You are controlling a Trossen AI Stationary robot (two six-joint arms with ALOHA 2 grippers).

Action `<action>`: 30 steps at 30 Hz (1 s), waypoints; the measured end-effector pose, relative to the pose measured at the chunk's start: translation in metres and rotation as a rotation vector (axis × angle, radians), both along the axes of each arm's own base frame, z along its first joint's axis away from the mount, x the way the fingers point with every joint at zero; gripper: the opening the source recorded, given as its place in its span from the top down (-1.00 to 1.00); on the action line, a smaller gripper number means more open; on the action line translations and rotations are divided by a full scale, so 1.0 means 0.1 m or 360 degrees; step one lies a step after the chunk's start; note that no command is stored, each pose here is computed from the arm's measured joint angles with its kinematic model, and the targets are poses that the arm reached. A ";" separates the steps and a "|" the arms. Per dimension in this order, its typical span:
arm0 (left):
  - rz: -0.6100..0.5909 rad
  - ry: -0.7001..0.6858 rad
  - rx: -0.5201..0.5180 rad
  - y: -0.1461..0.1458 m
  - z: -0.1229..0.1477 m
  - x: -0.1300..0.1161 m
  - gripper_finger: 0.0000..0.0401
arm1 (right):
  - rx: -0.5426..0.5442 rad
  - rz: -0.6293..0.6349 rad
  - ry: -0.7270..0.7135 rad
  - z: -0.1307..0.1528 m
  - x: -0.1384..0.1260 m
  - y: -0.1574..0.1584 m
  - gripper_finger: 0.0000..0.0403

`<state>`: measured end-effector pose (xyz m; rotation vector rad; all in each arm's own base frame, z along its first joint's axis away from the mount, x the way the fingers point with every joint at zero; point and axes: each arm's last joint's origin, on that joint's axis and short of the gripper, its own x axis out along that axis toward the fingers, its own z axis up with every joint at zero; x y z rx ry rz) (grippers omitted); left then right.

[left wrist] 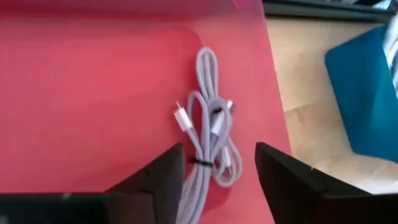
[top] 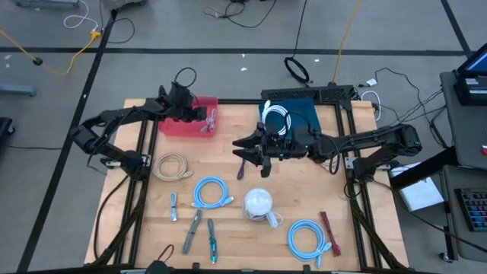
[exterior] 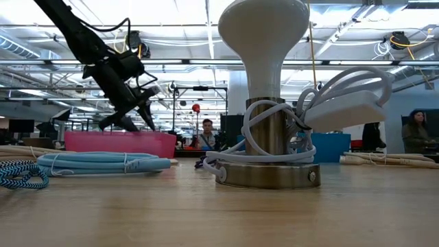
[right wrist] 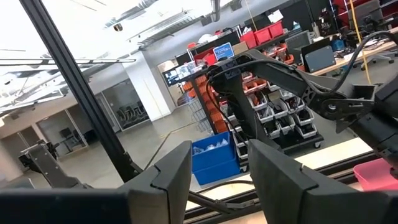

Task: Pick & Place USB Port
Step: Put the violet USB cable into the pink bin

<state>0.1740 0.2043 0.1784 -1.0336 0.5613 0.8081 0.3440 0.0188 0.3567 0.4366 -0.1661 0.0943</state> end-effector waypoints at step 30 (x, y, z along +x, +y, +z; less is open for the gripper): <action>-0.0677 -0.0295 -0.0231 -1.37 0.85 0.53 0.15 | -0.0456 -0.0136 0.1498 -0.73 -0.36 -0.21 0.28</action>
